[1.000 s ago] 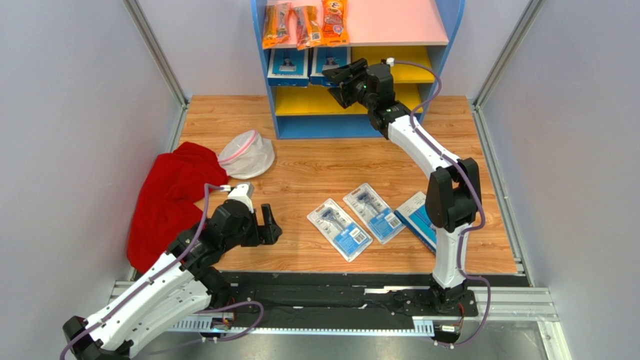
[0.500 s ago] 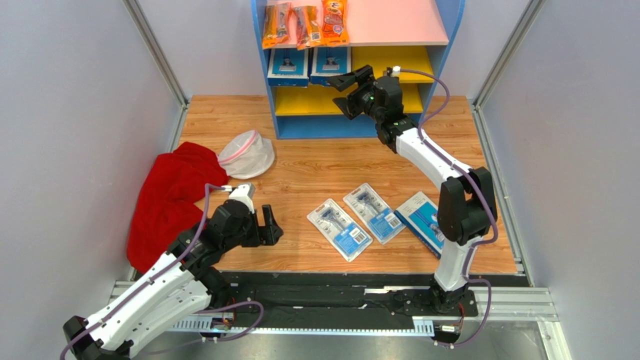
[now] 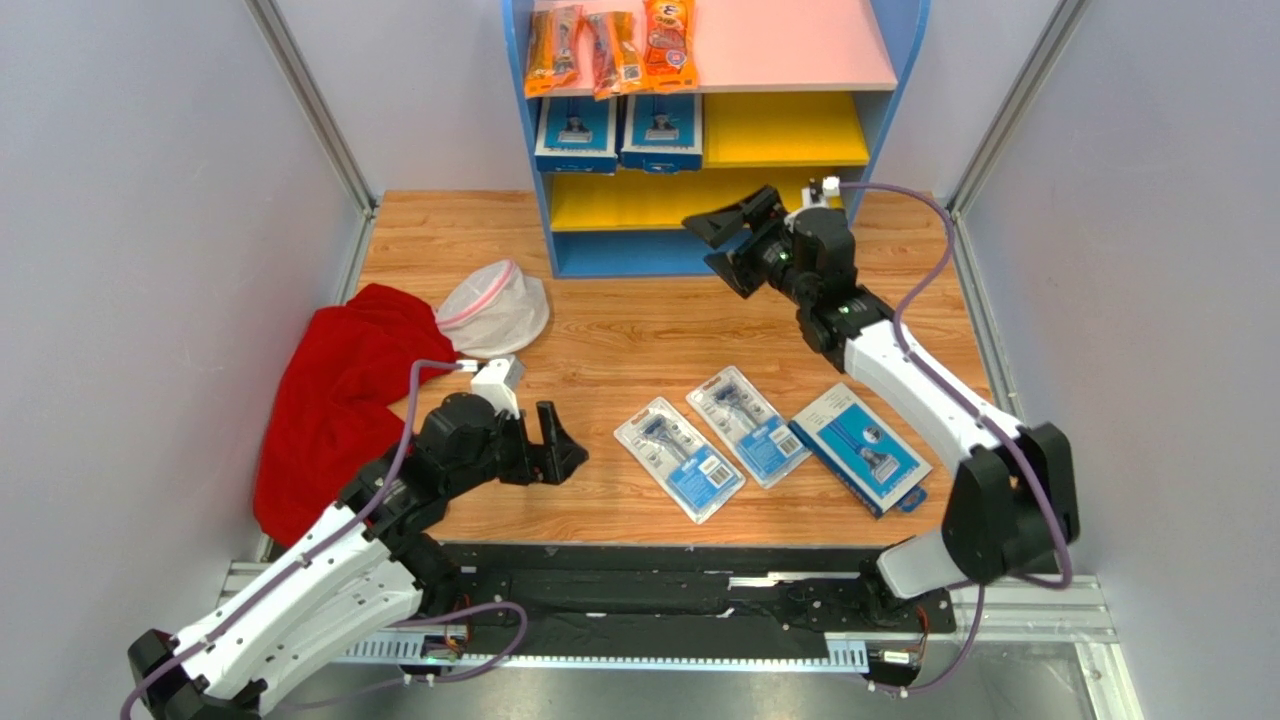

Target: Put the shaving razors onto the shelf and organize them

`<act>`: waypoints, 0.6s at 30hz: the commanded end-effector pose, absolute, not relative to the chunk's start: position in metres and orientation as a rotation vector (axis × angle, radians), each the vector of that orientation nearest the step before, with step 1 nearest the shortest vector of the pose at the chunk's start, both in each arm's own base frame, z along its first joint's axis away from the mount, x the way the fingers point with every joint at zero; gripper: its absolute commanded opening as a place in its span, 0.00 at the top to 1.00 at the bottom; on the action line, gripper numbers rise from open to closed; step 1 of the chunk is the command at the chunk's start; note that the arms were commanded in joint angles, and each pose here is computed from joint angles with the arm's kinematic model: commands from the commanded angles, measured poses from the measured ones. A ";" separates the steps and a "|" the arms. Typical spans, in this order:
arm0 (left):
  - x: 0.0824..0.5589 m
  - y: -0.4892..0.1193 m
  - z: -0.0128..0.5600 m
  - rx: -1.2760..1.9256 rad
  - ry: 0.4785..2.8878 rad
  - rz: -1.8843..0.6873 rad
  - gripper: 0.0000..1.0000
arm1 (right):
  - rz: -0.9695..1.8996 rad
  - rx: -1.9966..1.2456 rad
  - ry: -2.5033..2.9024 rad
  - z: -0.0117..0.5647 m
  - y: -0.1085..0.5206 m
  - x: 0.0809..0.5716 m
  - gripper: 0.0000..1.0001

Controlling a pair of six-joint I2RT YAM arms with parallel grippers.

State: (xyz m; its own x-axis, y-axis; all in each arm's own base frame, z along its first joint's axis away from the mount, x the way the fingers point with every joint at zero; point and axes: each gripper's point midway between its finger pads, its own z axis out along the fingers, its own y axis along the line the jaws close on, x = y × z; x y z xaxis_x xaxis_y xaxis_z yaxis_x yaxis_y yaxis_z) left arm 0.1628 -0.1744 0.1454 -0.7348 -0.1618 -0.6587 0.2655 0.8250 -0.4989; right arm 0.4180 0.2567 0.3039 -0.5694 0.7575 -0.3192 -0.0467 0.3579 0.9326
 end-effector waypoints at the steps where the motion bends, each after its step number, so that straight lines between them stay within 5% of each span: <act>1: 0.174 -0.204 0.159 0.156 2.229 -0.873 0.06 | 0.995 0.571 2.016 0.254 0.217 0.374 0.18; 18: 0.181 -0.276 0.176 0.254 2.217 -1.104 0.06 | 0.180 0.878 2.333 0.116 0.000 0.268 0.18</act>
State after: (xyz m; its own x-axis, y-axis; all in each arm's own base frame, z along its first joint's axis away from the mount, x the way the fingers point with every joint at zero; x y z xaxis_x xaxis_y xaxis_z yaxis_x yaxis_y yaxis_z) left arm 0.1777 -0.2505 0.1440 -0.8066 -0.0847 -0.5850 0.3658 0.7060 -0.6065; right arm 0.2926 0.0426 0.1393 -0.5391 0.6660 -0.5155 0.4865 0.7459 0.4549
